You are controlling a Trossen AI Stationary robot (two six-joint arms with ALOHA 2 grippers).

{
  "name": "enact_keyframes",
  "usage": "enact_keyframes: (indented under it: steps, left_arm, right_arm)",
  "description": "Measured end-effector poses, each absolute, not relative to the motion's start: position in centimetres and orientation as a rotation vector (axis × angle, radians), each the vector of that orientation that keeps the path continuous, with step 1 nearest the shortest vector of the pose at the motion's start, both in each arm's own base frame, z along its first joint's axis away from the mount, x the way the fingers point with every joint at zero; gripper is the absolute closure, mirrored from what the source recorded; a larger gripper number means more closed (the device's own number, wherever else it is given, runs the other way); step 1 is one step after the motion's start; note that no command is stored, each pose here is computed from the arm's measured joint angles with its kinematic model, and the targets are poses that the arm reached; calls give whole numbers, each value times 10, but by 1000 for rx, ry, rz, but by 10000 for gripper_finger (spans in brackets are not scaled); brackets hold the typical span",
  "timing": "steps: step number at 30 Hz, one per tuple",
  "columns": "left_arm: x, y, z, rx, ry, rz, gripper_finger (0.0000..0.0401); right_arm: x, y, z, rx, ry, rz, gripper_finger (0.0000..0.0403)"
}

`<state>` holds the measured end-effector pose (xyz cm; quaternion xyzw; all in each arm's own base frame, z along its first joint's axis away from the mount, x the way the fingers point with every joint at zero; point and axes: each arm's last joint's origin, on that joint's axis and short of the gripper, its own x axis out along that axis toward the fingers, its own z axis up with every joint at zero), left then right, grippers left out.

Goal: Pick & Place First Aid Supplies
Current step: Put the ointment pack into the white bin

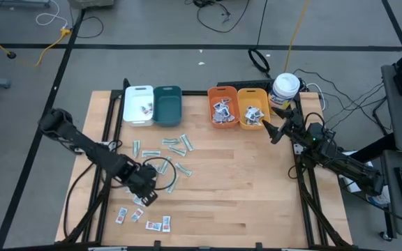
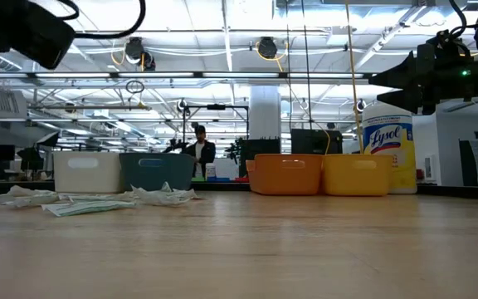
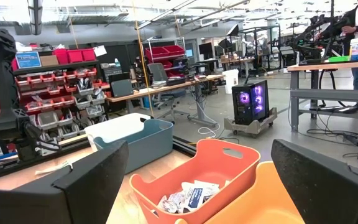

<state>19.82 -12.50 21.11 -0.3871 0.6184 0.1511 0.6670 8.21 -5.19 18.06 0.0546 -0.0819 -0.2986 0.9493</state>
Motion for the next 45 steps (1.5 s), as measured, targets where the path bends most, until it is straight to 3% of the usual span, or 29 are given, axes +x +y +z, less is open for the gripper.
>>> enact_keyframes:
  steps: [10,14,31,45]
  left_arm:
    - [184,-115,233,-1016,1328,396,400]
    - [178,-104,237,-1070,1314,500,400]
    - [168,35,243,-1221,1185,949,401]
    - [131,127,230,-1372,1115,1090,401]
  right_arm:
    - [82,-52,181,111,-167,-608,11]
    - [82,-52,181,111,-167,-608,11]
    - [82,-52,181,111,-166,-608,11]
    - [82,-52,181,111,-167,-607,11]
